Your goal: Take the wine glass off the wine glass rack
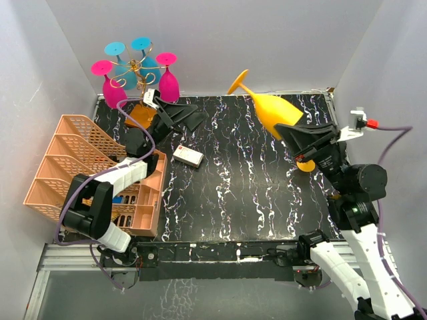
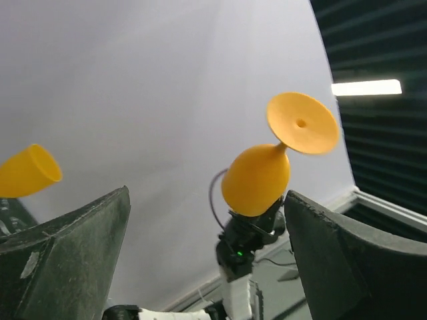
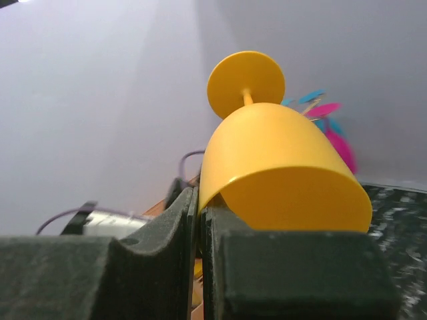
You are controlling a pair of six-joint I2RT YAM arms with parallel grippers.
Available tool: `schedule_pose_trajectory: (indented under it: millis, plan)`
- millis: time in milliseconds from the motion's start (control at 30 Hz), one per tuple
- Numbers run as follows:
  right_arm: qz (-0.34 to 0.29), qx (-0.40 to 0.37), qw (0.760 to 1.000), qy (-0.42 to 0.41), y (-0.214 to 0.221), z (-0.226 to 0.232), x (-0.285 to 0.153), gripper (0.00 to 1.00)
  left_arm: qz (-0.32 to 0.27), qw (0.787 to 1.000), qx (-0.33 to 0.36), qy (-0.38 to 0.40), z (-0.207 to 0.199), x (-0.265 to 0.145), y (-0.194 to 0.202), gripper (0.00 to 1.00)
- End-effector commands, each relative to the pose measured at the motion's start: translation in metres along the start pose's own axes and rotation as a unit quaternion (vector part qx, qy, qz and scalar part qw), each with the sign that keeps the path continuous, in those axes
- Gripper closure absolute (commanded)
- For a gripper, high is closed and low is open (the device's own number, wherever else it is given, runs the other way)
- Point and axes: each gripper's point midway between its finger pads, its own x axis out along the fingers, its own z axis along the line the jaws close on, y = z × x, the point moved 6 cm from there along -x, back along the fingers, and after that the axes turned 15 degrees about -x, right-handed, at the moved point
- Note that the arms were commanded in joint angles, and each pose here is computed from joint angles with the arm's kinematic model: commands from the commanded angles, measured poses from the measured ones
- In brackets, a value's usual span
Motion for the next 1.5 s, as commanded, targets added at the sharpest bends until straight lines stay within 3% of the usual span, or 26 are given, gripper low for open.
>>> schedule_pose_trajectory:
  millis: [0,167,400,500,733,833,1033,1200,1467]
  plan:
    - [0.048,-0.047,0.963,0.260,0.015,-0.056,-0.030,0.92,-0.031,0.995,0.082,-0.038,-0.011,-0.013,-0.012,0.03]
    - [0.162,-0.015,0.894,0.417,0.066,-0.093,-0.074,0.92,-0.065,0.984,0.118,-0.118,0.003,-0.019,-0.026,0.03]
    - [0.346,0.042,0.839,0.418,0.132,-0.099,-0.103,0.92,-0.069,0.978,0.134,-0.142,0.007,-0.023,-0.026,0.03]
    - [0.390,0.061,0.781,0.484,0.138,-0.109,-0.112,0.92,-0.068,0.977,0.137,-0.147,0.007,-0.023,-0.027,0.03]
    - [0.474,0.023,0.619,0.626,0.138,-0.136,-0.138,0.92,-0.058,0.973,0.153,-0.162,0.005,-0.020,-0.027,0.03]
    - [0.488,0.006,0.572,0.660,0.135,-0.141,-0.144,0.92,-0.055,0.971,0.163,-0.168,0.002,-0.020,-0.026,0.03]
    - [0.475,0.008,0.562,0.677,0.121,-0.150,-0.140,0.92,-0.045,0.963,0.191,-0.185,-0.010,-0.015,-0.024,0.04]
    - [0.463,0.020,0.530,0.710,0.107,-0.171,-0.147,0.92,-0.044,0.956,0.201,-0.209,-0.016,-0.017,-0.021,0.04]
    - [0.470,0.058,0.515,0.714,0.112,-0.190,-0.138,0.92,-0.036,0.938,0.231,-0.254,-0.015,-0.018,-0.013,0.04]
